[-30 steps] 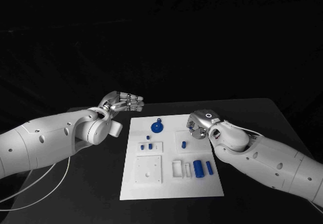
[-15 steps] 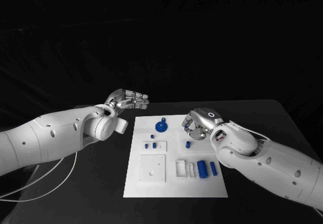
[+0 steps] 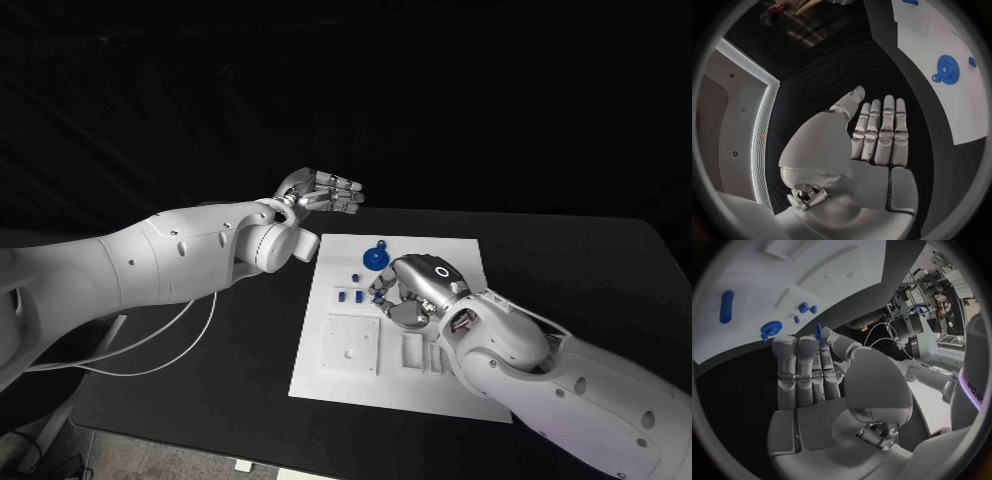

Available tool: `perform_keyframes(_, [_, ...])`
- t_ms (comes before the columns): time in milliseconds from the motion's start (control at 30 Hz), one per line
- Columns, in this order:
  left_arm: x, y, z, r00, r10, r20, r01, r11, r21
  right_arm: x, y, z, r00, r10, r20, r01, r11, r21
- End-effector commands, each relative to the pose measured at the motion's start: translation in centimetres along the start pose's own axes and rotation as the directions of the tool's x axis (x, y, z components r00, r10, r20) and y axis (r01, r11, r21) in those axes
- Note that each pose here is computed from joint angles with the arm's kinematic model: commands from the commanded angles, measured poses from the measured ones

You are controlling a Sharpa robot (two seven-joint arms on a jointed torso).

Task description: Assemble the parts on the task board

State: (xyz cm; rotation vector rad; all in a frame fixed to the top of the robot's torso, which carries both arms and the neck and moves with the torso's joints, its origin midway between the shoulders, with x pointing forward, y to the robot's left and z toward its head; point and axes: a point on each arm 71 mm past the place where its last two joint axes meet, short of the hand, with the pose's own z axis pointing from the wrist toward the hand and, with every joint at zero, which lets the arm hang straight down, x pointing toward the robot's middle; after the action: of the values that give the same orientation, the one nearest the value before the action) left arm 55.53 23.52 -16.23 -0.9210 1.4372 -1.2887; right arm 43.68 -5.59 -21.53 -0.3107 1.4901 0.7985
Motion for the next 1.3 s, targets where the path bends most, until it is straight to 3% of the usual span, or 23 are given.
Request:
perform_keyframes(33, [0.11, -0.33, 0.24, 1.0, -0.011, 0.019, 0.011, 1.0, 0.024, 0.8, 0.7, 0.0, 1.0, -0.006, -0.002, 0.006, 0.999, -0.032])
perform_keyframes(267, [0.85, -0.44, 0.59, 1.0, -0.014, 0.012, 0.014, 1.0, 0.028, 3.2, 1.2, -0.1, 0.999, -0.022, -0.04, 0.021, 0.999, -0.034])
perform_keyframes(633, [1.91, -0.58, 0.91, 1.0, -0.02, -0.008, 0.02, 0.999, 0.028, 5.6, 1.2, -0.6, 0.996, -0.031, -0.082, 0.029, 0.999, -0.021])
perform_keyframes(1300, [1.89, -0.54, 0.85, 1.0, -0.021, -0.016, 0.021, 1.0, 0.023, 6.4, 0.6, -1.0, 0.994, -0.055, -0.09, 0.055, 0.998, -0.002])
